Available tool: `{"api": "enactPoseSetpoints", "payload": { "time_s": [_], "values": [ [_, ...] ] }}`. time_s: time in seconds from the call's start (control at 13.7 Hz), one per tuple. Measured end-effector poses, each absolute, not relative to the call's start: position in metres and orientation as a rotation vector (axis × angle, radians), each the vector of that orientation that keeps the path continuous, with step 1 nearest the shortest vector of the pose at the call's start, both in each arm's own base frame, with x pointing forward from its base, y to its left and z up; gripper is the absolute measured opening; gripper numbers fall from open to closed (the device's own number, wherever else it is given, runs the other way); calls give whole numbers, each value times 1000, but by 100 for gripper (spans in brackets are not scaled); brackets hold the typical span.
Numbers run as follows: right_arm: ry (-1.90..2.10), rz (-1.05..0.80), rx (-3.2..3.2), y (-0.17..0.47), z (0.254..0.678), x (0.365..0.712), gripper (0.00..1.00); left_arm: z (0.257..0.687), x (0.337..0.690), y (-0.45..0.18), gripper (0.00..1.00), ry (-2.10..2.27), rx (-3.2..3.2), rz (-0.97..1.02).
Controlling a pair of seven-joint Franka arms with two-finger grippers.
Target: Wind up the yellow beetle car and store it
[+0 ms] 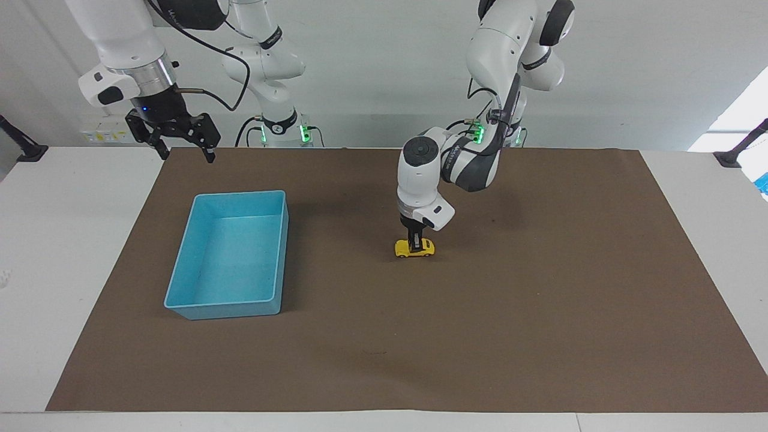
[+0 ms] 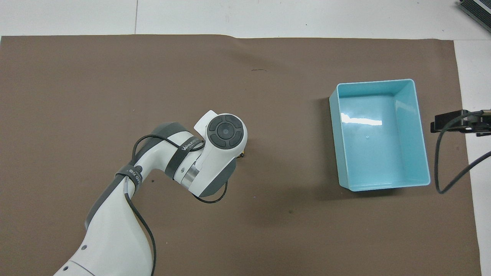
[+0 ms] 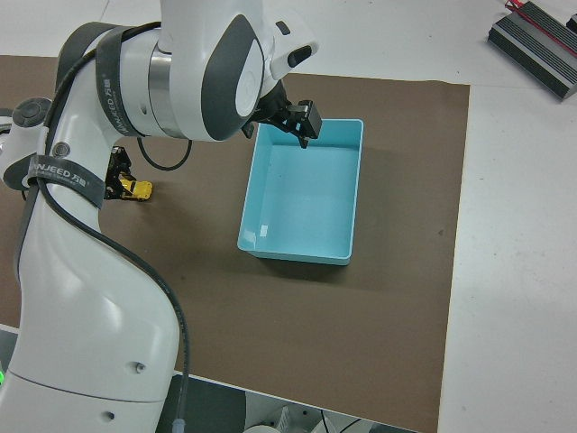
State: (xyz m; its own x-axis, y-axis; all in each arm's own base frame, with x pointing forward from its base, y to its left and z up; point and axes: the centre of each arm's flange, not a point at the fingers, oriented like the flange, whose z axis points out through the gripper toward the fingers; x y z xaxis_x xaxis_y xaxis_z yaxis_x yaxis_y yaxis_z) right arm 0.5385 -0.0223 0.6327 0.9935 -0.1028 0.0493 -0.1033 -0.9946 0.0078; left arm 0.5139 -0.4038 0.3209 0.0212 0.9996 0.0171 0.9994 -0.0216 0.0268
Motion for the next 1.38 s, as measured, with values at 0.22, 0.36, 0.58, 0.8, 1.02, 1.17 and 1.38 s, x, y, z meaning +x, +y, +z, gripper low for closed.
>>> {"api": "enactPoseSetpoints", "payload": {
  "time_s": [0.22,0.36,0.58,0.8,1.02,1.17,1.38],
  "values": [
    [-162,77,3126,-22,633,539,100,320,517,-392,37,2211,2234,51],
    [-162,77,3126,-22,633,539,100,320,523,-376,37,2238,2221,50],
    [-162,76,3126,-22,633,539,100,320,536,-342,37,2252,2227,46],
    [-162,76,3126,-22,633,539,100,320,544,-306,37,2262,2235,41],
    [-162,76,3126,-22,633,539,100,320,551,-280,37,2262,2247,36],
    [-162,76,3126,-22,633,539,100,320,552,-275,37,2265,2247,35],
    [-161,76,3126,-22,633,539,100,309,561,-263,70,2267,2256,55]
  ]
}}
